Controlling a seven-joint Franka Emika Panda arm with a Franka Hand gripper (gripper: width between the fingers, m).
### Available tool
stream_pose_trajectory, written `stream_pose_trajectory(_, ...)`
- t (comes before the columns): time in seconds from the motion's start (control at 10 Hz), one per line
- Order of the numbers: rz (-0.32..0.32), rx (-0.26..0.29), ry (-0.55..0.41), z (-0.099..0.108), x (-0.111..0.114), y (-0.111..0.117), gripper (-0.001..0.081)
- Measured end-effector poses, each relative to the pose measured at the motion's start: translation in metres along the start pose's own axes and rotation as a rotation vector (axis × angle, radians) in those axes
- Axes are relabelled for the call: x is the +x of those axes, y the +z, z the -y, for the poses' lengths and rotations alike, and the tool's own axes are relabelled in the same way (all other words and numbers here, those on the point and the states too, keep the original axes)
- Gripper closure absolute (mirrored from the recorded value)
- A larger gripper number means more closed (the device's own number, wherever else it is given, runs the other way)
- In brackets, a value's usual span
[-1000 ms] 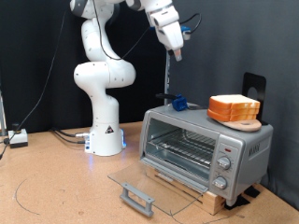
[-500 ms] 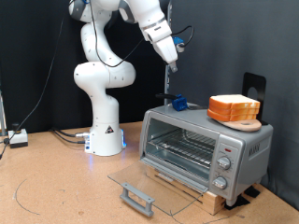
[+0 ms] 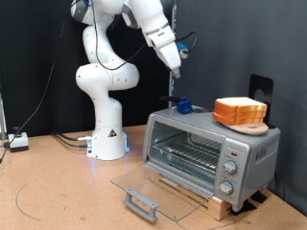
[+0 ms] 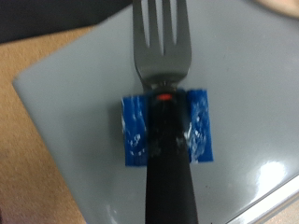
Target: Make a piece of toast with the oven
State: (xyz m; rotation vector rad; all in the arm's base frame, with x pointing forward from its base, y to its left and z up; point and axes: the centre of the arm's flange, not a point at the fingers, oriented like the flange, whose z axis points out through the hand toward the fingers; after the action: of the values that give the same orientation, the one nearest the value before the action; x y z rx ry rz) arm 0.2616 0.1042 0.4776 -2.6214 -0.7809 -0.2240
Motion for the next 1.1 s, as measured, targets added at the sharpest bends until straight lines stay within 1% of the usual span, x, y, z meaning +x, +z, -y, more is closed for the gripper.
stream_pose_trajectory(0.2,0.026,-0.023,-0.036,-0.008,-0.003,0.025,-0.0003)
stream_pose_trajectory(0.4,0.035,-0.020,-0.062,-0.009,0.001,0.043,-0.0003)
stream_pose_trajectory(0.7,0.048,0.001,-0.109,-0.002,0.008,0.063,-0.0003)
stream_pose_trajectory(0.9,0.075,-0.003,-0.127,0.003,0.007,0.075,-0.0003)
stream_pose_trajectory(1.1,0.066,-0.019,-0.126,0.006,0.006,0.084,-0.0003)
